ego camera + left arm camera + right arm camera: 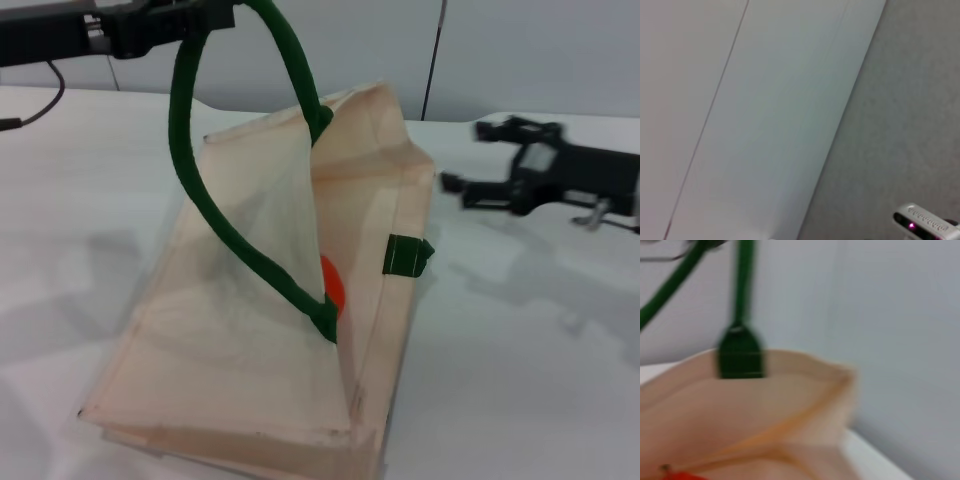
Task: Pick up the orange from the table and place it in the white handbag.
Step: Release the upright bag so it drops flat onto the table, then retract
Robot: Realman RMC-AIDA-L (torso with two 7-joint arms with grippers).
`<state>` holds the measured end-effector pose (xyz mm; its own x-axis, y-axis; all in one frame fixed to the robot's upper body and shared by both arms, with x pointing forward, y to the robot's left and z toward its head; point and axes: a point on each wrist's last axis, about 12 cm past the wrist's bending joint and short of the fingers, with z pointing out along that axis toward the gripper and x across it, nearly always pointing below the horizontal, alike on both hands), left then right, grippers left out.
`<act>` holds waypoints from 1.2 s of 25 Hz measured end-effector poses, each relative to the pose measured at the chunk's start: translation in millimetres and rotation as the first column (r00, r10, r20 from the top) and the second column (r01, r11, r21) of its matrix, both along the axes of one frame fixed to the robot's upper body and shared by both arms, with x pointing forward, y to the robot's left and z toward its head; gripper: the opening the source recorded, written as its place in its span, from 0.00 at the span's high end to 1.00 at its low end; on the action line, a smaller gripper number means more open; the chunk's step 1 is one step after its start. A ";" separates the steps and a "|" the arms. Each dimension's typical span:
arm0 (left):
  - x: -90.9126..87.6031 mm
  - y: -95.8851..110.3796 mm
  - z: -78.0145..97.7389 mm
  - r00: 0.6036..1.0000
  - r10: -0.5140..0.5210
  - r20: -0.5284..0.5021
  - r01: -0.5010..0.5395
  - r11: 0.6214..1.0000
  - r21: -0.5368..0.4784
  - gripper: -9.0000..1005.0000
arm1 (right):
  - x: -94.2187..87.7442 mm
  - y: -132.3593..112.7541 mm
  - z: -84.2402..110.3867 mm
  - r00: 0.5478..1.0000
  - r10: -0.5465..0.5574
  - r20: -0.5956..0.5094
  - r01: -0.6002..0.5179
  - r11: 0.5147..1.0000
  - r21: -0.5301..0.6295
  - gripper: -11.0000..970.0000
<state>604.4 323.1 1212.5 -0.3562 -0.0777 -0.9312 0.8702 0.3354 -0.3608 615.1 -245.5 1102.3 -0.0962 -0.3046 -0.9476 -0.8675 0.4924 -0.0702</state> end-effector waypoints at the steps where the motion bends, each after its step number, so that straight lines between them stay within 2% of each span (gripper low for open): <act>1: -0.3 0.7 -1.0 1.000 0.005 -0.003 -0.005 1.000 0.002 0.85 | -0.6 -7.7 0.7 0.999 -0.037 0.008 0.037 0.999 0.021 0.08; 5: 0.8 2.9 -6.3 0.999 0.041 -0.017 -0.040 0.999 0.013 0.85 | -1.8 -34.9 3.1 0.979 -0.202 0.026 0.197 0.972 0.126 0.08; 9: 1.7 0.5 -10.1 0.998 0.047 -0.031 -0.046 0.999 0.026 0.85 | 0.6 -45.0 3.3 0.953 -0.302 0.021 0.293 0.938 0.183 0.08; 14: 6.2 -3.1 -11.4 0.997 0.076 -0.028 -0.076 0.997 0.019 0.85 | 3.2 -42.9 -1.1 0.944 -0.330 0.004 0.324 0.929 0.179 0.08; 25: 4.9 3.7 -12.0 0.990 0.138 -0.008 -0.139 0.989 -0.045 0.75 | 4.6 -43.4 -1.2 0.938 -0.347 0.020 0.338 0.924 0.180 0.08; 27: 4.6 4.4 -13.6 0.987 0.161 0.006 -0.161 0.985 -0.065 0.51 | 4.2 -42.7 -3.6 0.935 -0.353 0.019 0.344 0.922 0.178 0.08; 30: 7.0 4.9 -22.1 0.971 0.239 0.021 -0.237 0.969 -0.076 0.40 | 4.3 -42.7 -8.0 0.925 -0.378 0.035 0.367 0.914 0.171 0.08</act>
